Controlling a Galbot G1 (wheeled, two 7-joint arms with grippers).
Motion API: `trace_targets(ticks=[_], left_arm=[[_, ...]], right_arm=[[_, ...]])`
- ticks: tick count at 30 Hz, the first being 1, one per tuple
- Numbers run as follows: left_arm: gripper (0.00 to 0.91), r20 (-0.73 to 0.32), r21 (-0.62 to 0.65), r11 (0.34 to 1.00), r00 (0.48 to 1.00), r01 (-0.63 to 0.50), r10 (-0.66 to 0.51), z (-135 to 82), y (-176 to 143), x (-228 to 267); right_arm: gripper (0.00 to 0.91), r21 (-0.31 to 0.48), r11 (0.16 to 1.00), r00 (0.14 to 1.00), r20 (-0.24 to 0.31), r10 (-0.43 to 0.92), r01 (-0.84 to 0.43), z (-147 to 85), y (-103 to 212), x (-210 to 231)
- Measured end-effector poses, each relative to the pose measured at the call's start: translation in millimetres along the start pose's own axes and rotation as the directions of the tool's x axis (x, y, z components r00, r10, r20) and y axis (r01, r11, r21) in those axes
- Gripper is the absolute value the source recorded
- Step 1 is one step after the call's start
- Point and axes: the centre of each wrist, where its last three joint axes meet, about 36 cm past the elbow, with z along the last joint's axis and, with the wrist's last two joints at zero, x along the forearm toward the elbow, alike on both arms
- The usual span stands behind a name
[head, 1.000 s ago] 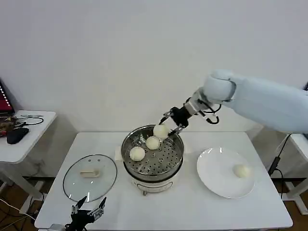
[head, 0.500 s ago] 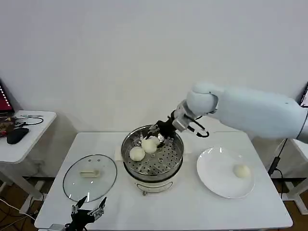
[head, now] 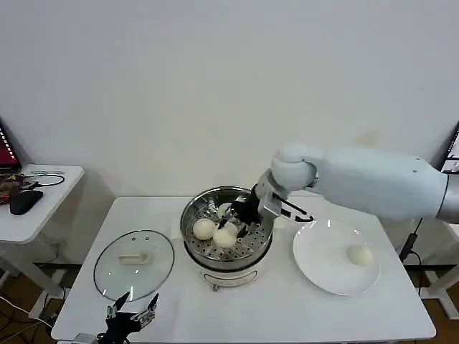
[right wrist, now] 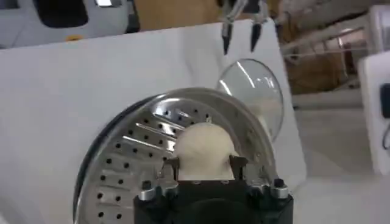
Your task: Take steamed baozi put them in steamer then cover it.
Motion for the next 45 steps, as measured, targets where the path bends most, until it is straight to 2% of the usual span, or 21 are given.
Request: trace_targets(ticks=[14, 16, 18, 19, 20, 30, 34, 39, 45], left_arm=[[0.907, -0.001, 0.002, 1.0, 1.0, -0.001, 0.001, 0.1, -1.0, 1.8], [0.907, -0.001, 0.002, 1.0, 1.0, -0.002, 0.002, -0.4, -1.2, 1.9], [0.907, 0.001, 0.001, 1.0, 1.0, -0.002, 0.002, -0.9, -1.0, 1.9], [0.907, 0.001, 0.0, 1.0, 1.0, -0.002, 0.002, -1.0, -0.8, 1.9], [0.907, 0.0, 0.0, 1.0, 1.0, -0.002, 0.002, -1.1, -0.6, 1.9], [0.907, 0.0, 0.001, 1.0, 1.0, -0.007, 0.007, -0.5, -1.5, -0.2], [0.907, 0.0, 0.002, 1.0, 1.0, -0.011, 0.011, -0.5, -2.9, -1.4], [0.907, -0.001, 0.002, 1.0, 1.0, -0.013, 0.013, -0.5, -3.7, -1.7], [0.907, 0.005, 0.003, 1.0, 1.0, -0.012, 0.012, -2.0, -3.7, -2.1]], right_arm=[[0.574, 0.089, 0.994, 0.998, -0.009, -0.058, 0.059, 0.2, 4.8, -30.5], [0.645, 0.094, 0.993, 0.998, -0.009, -0.065, 0.065, 1.0, 5.2, -35.2], [0.816, 0.099, 0.993, 0.998, -0.009, -0.07, 0.07, 1.5, 5.7, -38.8], [0.836, 0.101, 0.992, 0.997, -0.011, -0.073, 0.074, 2.1, 5.8, -40.5], [0.907, 0.103, 0.992, 0.997, -0.012, -0.075, 0.076, 2.5, 5.9, -41.6], [0.907, 0.1, 0.994, 0.998, -0.037, -0.045, 0.049, 8.6, 5.2, -32.0], [0.907, 0.076, 0.997, 0.998, -0.058, -0.011, 0.016, 12.7, 3.6, -15.5], [0.907, 0.009, 1.0, 0.994, -0.109, 0.026, -0.025, 23.0, 8.5, 14.2], [0.907, -0.142, 0.987, 0.983, -0.178, 0.05, -0.076, 30.2, 23.7, 51.7]])
